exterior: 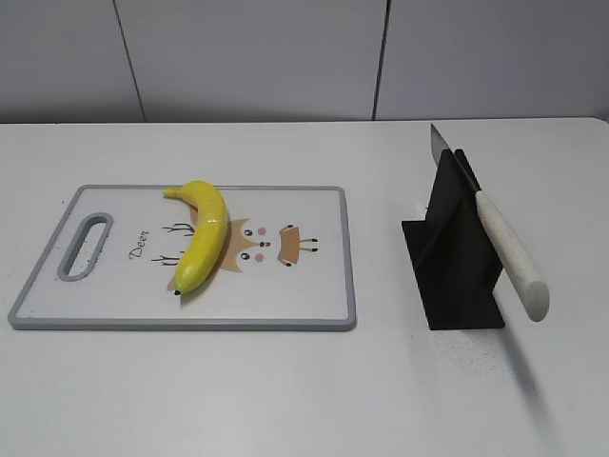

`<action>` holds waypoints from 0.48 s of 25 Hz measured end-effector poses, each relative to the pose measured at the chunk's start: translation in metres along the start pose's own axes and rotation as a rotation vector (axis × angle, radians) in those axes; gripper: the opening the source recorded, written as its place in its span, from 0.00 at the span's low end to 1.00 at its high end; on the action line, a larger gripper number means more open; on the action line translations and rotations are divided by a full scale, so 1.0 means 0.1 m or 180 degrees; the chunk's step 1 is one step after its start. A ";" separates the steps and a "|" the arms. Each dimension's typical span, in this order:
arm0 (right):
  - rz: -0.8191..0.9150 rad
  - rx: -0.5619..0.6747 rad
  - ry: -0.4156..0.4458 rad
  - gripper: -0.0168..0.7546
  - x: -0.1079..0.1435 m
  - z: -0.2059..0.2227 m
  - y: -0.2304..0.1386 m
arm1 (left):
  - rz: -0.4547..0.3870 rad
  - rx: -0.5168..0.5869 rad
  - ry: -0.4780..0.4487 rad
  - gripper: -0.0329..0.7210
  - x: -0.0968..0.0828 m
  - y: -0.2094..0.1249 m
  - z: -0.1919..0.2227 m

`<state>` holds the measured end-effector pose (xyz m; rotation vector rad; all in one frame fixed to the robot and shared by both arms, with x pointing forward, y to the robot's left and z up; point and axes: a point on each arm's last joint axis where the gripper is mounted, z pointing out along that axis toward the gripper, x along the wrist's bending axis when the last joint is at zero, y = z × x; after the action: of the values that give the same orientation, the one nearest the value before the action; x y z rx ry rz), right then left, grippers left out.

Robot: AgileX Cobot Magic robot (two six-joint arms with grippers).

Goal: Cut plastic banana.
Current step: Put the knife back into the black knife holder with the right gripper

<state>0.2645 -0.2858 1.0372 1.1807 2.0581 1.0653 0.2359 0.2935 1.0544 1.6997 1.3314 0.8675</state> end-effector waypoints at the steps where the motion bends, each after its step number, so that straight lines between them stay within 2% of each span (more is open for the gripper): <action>1: 0.0000 0.0000 0.0000 0.79 0.00 0.00 0.00 | 0.0004 -0.0007 0.0001 0.79 0.00 0.00 0.00; 5: -0.0001 -0.0021 -0.0002 0.79 0.00 -0.01 0.00 | 0.0004 -0.0010 0.0001 0.79 0.00 0.00 0.00; 12: 0.0019 -0.0477 -0.0014 0.79 0.01 -0.19 -0.09 | 0.0006 -0.0022 -0.0002 0.79 0.00 0.00 0.00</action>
<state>0.2450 -0.2946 1.0399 1.1133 1.9356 1.1961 0.2363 0.2934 1.0548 1.6959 1.3252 0.8715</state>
